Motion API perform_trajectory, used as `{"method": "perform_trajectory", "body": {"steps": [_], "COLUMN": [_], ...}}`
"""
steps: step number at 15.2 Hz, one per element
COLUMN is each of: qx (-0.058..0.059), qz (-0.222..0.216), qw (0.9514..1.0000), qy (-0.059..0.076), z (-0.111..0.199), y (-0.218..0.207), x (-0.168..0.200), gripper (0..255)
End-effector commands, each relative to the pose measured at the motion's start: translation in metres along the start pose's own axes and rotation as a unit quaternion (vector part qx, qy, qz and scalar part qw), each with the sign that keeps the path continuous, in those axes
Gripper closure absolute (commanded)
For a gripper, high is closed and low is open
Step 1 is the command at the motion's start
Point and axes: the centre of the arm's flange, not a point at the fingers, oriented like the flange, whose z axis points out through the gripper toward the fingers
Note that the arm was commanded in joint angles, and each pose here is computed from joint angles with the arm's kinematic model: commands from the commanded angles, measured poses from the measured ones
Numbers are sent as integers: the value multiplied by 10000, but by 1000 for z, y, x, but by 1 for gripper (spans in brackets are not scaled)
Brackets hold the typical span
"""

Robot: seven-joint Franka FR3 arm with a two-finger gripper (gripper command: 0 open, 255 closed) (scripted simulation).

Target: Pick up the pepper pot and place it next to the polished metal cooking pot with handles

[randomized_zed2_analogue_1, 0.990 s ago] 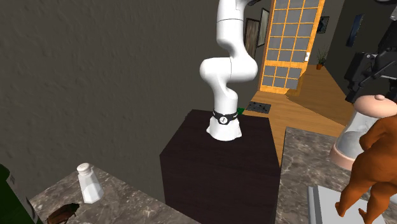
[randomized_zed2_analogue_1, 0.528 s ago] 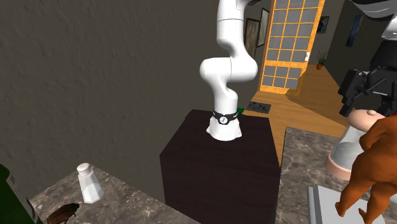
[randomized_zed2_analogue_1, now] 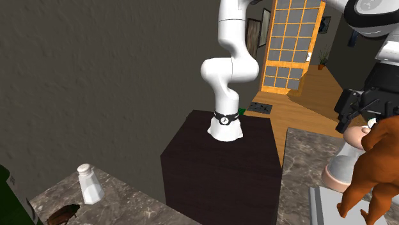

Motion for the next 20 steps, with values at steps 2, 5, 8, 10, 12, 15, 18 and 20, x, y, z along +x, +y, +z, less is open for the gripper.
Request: {"method": "perform_trajectory", "body": {"steps": [2,5,8,10,12,15,18,20], "qx": [2,2,2,2,2,2,2,2], "qz": [0,0,0,0,0,0,0,0], "qw": [10000,10000,10000,10000,10000,10000,10000,10000], "qy": [3,3,3,3,3,3,3,3], "z": [20,20,20,20,20,20,-7,-30], "y": [-3,-3,-3,-3,-3,-3,-3,-3], "x": [-1,-1,-1,-1,-1,-1,-1,-1], "gripper": [255,255,255,255,0,0,0,0]}}
